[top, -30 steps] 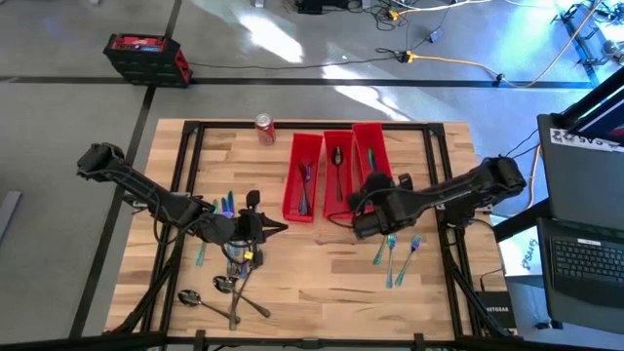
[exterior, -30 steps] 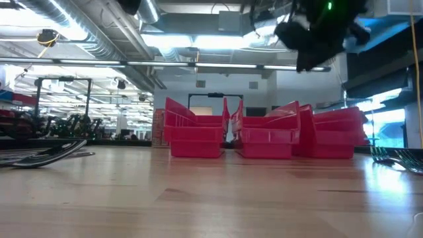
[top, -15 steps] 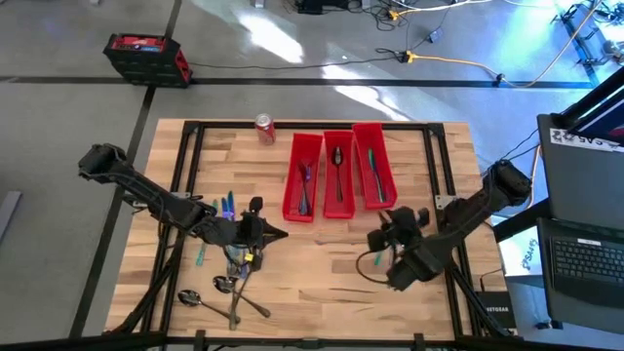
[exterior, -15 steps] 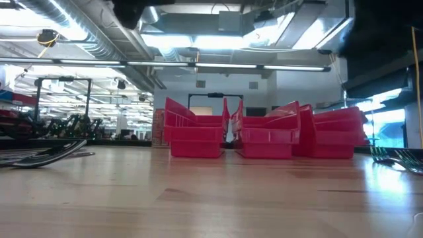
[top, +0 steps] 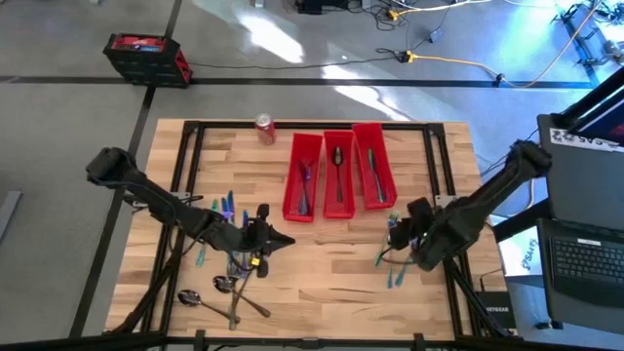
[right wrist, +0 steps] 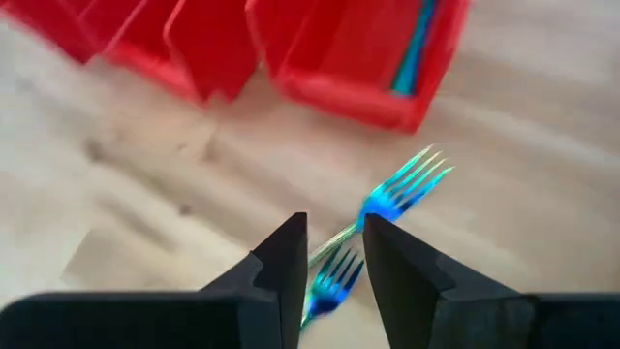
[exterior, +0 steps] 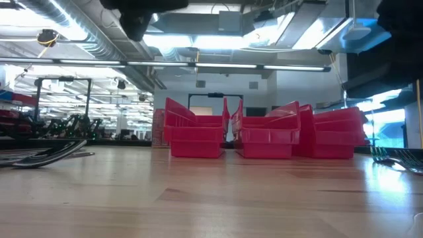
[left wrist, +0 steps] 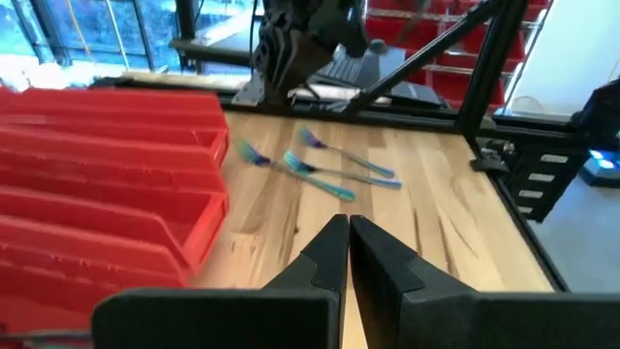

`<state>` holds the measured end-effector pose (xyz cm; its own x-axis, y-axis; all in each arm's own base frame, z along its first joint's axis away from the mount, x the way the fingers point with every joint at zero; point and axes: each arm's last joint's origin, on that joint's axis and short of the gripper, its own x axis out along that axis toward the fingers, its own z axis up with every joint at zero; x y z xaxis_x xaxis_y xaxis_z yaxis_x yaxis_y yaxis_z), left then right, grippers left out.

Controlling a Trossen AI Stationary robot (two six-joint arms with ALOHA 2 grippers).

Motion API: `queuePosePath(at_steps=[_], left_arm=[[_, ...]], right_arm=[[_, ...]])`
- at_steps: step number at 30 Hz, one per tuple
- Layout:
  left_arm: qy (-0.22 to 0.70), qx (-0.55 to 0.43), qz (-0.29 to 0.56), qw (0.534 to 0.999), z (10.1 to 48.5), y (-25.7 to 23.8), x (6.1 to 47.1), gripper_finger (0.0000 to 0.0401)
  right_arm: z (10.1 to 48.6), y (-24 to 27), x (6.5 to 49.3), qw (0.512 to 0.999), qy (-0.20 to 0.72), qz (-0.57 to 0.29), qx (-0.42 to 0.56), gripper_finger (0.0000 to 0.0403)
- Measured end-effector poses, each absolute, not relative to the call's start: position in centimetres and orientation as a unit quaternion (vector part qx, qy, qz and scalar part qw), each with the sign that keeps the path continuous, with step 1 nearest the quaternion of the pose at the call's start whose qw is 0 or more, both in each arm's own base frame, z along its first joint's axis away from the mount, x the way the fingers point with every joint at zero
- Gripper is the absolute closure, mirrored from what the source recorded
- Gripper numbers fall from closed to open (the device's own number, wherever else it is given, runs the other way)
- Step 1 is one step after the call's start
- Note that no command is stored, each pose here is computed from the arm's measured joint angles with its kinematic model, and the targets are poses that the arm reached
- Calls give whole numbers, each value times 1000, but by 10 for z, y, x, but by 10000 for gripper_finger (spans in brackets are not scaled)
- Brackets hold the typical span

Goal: Sort silverware
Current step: Put the purple fork into the left red bin

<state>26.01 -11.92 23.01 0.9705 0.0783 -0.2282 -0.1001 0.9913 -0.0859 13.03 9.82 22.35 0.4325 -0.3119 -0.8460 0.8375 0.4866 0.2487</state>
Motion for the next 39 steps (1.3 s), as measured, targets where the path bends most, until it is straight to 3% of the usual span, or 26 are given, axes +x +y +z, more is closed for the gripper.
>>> queuePosePath(at_steps=[8,17,28,39], left_arm=[[113,-42,44,992,230,-119,260,401],[131,-16,48,990,225,-117,262,401],[136,4,42,990,224,-115,263,401],[139,0,65,988,224,-102,268,401]], right_arm=[[196,81,104,766,419,-231,429,314],[169,74,95,755,433,-240,431,314],[148,66,90,763,463,-271,361,310],[143,54,102,767,460,-269,358,295]])
